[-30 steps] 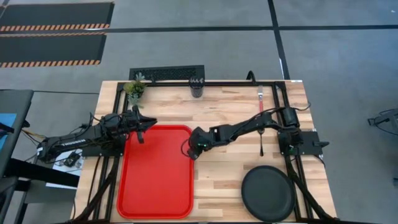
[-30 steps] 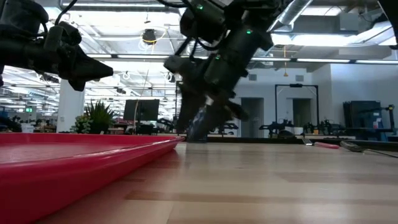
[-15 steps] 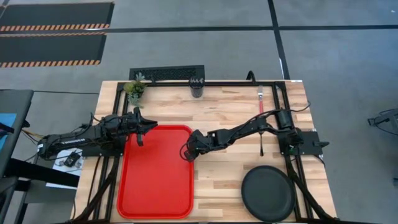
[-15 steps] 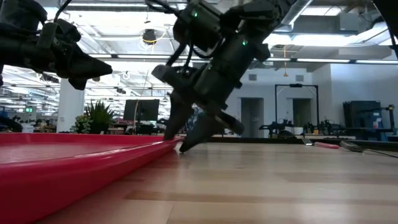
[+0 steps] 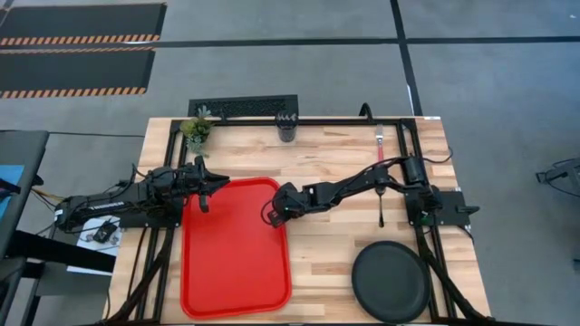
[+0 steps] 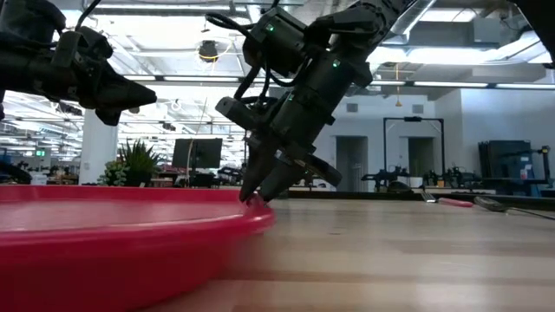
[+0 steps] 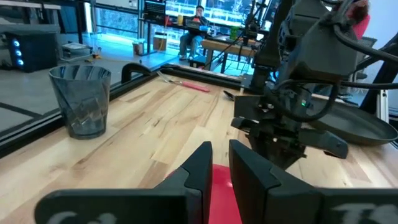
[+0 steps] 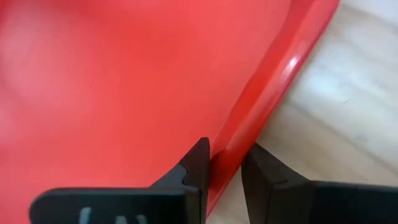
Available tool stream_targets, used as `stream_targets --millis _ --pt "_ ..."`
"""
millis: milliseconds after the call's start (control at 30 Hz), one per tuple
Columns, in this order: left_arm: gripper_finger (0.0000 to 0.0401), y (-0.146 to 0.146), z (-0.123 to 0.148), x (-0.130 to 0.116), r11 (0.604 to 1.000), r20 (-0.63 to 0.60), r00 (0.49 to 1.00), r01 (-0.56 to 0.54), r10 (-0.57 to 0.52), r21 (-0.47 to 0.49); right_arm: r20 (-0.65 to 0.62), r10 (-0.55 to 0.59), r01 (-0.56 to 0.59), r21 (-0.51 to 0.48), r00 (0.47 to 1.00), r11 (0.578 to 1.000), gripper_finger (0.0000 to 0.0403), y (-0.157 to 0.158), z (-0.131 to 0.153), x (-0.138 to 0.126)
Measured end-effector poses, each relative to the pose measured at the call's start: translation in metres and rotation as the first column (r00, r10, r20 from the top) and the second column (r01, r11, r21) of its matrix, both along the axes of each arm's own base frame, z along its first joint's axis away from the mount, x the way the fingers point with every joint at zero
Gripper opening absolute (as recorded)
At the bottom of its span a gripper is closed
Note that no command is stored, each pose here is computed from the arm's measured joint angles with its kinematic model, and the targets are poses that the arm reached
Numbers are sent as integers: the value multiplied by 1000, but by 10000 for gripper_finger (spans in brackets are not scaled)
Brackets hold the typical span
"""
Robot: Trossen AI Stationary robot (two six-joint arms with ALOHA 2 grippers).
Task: Pick and place plate/cup/fork/spoon on tray
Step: Prepare the red serving tray for the center of the table
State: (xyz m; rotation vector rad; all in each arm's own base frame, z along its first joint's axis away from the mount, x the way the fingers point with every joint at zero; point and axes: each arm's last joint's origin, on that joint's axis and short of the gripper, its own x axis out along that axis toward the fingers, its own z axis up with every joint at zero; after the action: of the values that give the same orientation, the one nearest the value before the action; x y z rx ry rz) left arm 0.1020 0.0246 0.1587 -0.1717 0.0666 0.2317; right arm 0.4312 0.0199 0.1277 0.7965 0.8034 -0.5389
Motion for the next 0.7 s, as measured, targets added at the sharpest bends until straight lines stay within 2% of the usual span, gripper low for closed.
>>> stream_targets --millis 433,700 --pt "43 0 0 0 1000 -1 1000 1 -1 4 -64 20 -26 -93 998 995 81 -34 4 -5" --pt "43 0 0 0 1000 -2 1000 1 -1 7 -198 76 -107 -148 977 983 80 -61 40 -22"
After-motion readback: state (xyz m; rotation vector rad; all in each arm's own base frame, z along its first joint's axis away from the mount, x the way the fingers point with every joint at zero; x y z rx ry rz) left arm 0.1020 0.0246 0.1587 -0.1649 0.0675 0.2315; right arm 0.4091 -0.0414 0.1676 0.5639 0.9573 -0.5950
